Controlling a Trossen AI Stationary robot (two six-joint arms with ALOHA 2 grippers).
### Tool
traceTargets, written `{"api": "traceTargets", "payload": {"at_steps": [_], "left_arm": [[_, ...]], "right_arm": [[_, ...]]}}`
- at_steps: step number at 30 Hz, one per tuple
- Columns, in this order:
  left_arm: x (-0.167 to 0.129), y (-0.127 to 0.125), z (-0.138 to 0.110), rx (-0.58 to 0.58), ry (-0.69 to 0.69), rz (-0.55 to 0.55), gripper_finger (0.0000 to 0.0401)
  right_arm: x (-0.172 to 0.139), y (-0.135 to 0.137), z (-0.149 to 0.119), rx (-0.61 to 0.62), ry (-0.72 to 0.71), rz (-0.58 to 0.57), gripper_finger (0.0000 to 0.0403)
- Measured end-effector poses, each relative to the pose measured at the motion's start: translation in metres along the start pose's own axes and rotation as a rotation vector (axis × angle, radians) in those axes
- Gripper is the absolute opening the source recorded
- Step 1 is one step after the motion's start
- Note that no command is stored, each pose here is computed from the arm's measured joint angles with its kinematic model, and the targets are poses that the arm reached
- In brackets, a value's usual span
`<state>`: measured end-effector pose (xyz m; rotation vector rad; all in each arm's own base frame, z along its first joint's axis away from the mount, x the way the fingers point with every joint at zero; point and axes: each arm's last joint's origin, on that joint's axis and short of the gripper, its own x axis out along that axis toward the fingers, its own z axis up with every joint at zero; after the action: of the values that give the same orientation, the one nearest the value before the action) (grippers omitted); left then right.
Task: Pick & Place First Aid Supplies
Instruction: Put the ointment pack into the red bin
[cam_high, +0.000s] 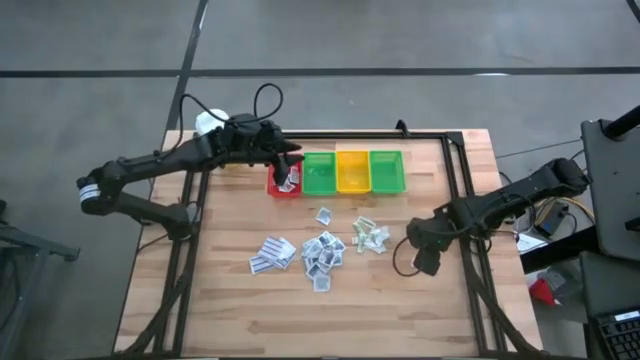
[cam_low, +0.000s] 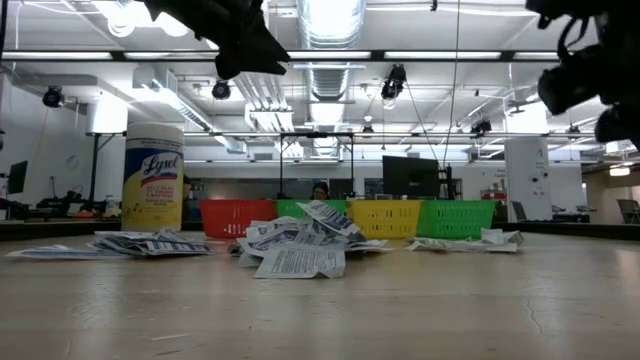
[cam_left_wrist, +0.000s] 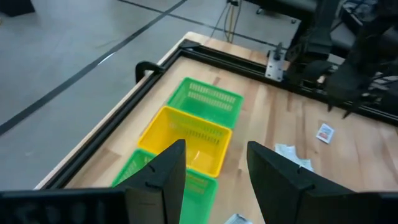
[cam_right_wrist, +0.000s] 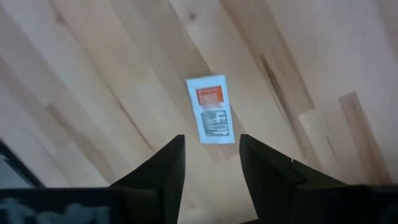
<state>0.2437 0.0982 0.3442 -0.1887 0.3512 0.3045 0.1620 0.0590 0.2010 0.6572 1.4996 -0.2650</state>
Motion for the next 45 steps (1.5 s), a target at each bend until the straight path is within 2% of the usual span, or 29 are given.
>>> {"api": "traceTargets", "payload": {"at_steps": [7,13,21,27,33,45], "left_arm": [[-0.008,-0.003,0.003,0.013,-0.025,-0.01,0.0163],[-0.012,-0.004,0.004,0.012,-0.032,-0.011,0.0163],[-0.011,-0.004,0.003,0.001,-0.028,-0.011,0.0163],[-0.009,-0.003,-0.003,-0.016,-0.008,-0.01,0.0163],[-0.006,-0.002,-0.009,-0.027,0.003,-0.01,0.0163],[-0.005,-0.002,-0.009,-0.03,-0.006,-0.01,0.0163]], "right_arm": [[0.014,-0.003,-0.011,0.02,0.032,-0.037,0.0142],[0.023,0.003,-0.015,-0.029,0.007,0.017,0.0145],[0.042,-0.008,-0.024,0.038,0.026,-0.022,0.0137],[0.055,-0.008,-0.022,0.029,-0.018,0.061,0.013],[0.064,-0.016,-0.025,0.058,0.015,-0.001,0.0117],[0.077,-0.014,-0.021,0.088,0.056,-0.081,0.009]]}}
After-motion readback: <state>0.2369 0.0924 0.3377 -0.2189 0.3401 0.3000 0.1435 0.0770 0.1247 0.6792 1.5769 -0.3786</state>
